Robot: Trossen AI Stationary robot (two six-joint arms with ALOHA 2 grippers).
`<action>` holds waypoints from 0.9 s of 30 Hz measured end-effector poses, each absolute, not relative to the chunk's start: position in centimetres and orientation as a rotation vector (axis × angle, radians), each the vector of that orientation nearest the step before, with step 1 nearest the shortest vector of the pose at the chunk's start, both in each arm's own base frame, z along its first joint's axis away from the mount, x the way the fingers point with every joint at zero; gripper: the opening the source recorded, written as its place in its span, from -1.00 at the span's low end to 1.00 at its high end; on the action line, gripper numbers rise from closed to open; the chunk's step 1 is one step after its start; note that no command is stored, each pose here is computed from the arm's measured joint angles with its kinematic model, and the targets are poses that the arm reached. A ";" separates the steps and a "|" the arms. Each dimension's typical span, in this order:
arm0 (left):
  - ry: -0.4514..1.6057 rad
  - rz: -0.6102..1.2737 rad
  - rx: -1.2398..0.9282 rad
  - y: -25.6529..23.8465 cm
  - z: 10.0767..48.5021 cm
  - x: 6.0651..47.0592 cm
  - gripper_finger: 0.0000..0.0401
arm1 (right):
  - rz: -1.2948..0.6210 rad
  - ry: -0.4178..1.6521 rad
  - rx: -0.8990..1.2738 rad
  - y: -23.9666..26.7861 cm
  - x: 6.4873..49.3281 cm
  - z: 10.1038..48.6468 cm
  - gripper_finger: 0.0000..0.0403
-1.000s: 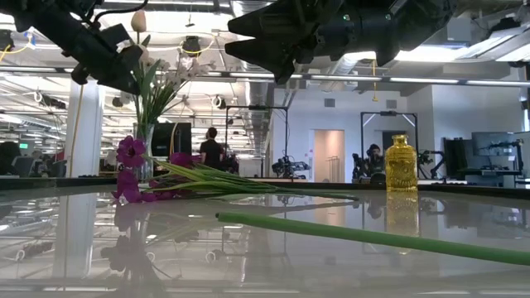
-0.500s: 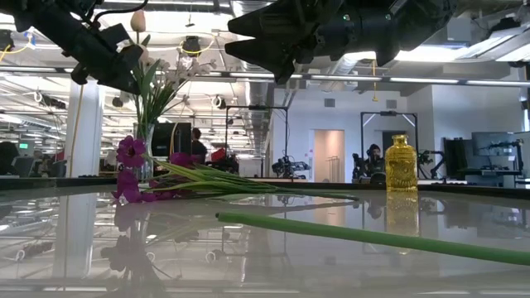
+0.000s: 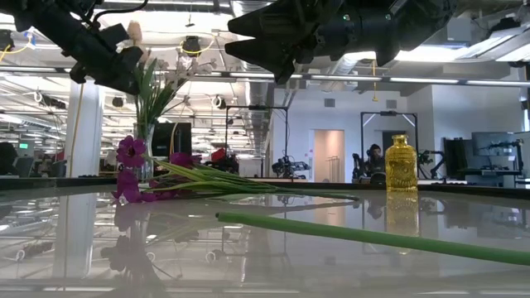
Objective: Sort flowers into vase by color
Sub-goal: Put the white tulip into the transparent vase
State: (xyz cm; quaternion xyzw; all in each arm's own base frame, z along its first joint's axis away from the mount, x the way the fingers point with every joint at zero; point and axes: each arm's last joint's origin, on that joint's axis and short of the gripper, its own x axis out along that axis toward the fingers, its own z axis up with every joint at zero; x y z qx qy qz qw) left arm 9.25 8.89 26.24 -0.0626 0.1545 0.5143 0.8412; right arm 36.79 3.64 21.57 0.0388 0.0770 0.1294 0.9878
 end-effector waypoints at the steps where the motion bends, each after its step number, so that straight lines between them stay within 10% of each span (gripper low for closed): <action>1: 0.327 1.087 -0.132 8.9 26.2 9.2 -0.60 | 0.260 0.155 0.078 3.6 36.8 21.6 0.14; 11: 0.390 1.090 -0.170 8.4 27.4 8.6 -0.20 | 0.260 0.155 0.078 3.6 36.8 21.6 0.14; 27: 0.593 0.967 -0.091 6.9 30.4 7.1 -0.16 | 0.259 0.139 0.077 3.5 36.8 21.7 0.14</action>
